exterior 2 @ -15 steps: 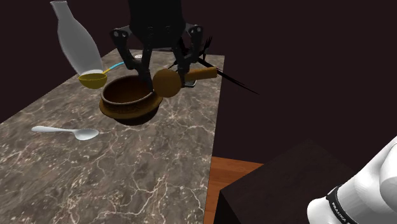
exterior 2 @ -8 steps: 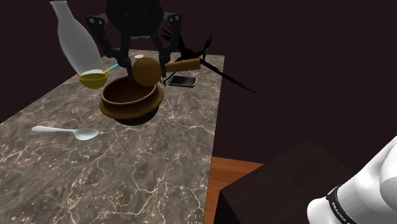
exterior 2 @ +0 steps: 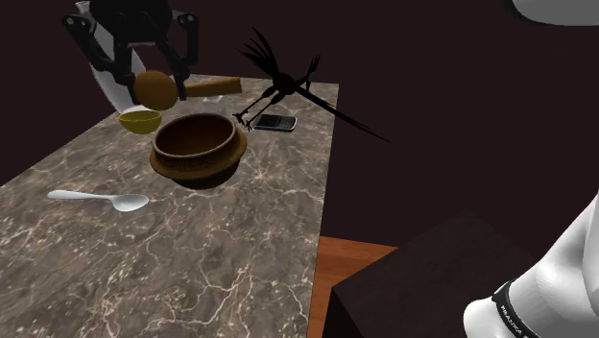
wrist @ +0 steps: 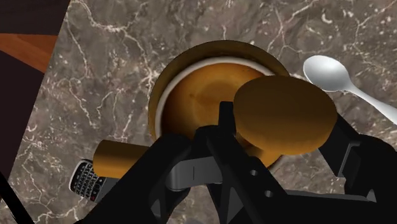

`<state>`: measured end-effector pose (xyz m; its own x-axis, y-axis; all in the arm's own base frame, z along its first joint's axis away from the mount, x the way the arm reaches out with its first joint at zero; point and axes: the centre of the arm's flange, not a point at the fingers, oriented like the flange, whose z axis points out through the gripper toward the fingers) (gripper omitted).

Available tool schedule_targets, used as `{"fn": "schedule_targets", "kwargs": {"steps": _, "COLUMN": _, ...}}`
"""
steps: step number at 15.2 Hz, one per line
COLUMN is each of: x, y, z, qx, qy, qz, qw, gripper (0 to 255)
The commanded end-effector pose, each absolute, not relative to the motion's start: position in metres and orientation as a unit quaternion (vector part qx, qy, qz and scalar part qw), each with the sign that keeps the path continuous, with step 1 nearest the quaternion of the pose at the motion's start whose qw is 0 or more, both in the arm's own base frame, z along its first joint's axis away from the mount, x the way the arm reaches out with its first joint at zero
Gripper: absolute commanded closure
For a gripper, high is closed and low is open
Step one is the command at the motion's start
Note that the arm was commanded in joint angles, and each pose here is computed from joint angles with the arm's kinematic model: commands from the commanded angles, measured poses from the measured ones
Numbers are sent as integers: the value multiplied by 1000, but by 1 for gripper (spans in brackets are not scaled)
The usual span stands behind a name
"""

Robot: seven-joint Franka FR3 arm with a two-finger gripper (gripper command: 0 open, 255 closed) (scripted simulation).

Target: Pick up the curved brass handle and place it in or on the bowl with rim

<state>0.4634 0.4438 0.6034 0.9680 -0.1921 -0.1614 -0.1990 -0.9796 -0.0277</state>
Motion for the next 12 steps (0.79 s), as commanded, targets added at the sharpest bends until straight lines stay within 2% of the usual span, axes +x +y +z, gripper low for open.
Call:
{"fn": "schedule_targets", "kwargs": {"steps": 1, "x": 491, "y": 460, "z": 604, "qx": -992, "qy": 101, "qz": 79, "qw": 21, "gripper": 255}}
{"fn": "schedule_targets", "kwargs": {"steps": 12, "x": 491, "y": 460, "z": 545, "qx": -992, "qy": 101, "qz": 79, "qw": 21, "gripper": 255}}
